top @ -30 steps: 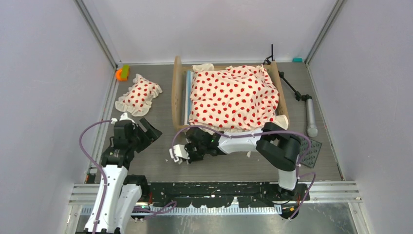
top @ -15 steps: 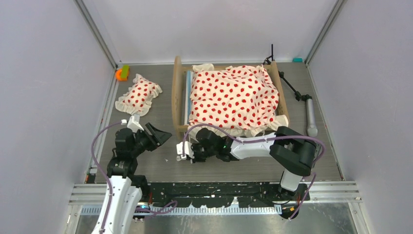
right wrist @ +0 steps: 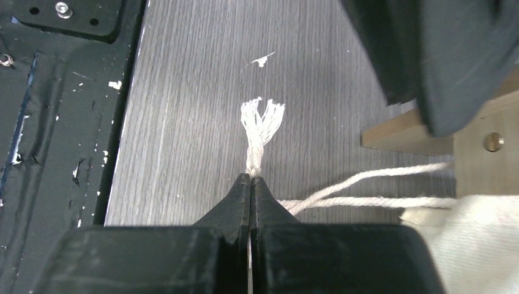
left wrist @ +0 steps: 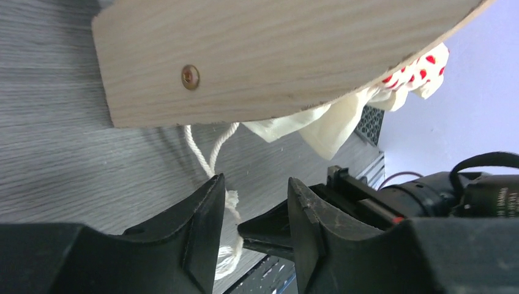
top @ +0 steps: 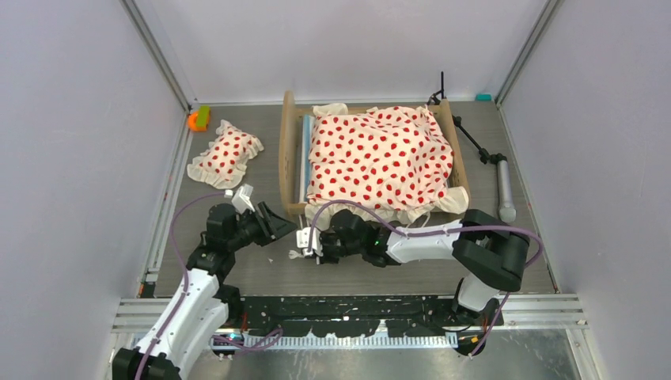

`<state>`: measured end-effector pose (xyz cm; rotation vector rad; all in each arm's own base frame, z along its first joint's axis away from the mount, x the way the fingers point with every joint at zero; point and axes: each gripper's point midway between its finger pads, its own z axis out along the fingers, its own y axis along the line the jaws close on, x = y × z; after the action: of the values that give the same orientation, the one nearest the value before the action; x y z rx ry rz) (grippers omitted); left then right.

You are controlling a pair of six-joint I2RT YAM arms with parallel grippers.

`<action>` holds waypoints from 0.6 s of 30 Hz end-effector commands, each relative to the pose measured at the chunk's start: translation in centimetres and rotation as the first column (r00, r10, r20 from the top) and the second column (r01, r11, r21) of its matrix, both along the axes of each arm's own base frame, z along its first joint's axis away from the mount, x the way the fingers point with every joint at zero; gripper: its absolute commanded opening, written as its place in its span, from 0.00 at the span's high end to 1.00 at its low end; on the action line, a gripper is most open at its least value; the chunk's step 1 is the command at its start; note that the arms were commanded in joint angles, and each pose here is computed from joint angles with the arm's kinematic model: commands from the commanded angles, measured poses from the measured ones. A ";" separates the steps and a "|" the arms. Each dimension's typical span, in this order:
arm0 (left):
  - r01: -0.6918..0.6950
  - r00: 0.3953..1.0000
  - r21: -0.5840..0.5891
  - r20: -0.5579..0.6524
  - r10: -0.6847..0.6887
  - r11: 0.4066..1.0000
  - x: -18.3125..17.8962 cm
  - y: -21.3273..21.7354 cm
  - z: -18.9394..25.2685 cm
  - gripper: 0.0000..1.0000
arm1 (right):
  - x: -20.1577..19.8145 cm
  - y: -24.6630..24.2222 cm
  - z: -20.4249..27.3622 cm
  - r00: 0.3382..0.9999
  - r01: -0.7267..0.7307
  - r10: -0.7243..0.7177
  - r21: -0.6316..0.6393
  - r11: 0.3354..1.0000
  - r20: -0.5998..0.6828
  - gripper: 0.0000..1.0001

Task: Set up the pet bed
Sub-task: Tie the ropes to the bed frame.

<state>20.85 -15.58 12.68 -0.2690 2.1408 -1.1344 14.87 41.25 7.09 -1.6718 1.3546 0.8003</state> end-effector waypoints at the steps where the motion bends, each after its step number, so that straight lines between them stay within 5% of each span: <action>1: -0.016 0.999 0.005 0.050 0.015 1.000 0.7 -0.4 0.1 0.57 | 0.4 0.8 4.4 0.999 0.015 -0.021 0.138 0.990 0.036 1.00; 18: -0.069 0.997 -0.018 -0.040 0.068 0.997 1.6 -0.8 -2.3 0.62 | -0.1 0.5 7.9 0.999 0.010 -0.022 0.262 0.965 0.042 1.00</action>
<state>21.25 -15.60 8.98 -0.3996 2.2135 -1.0870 14.61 41.18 11.24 -1.5445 1.2701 0.8528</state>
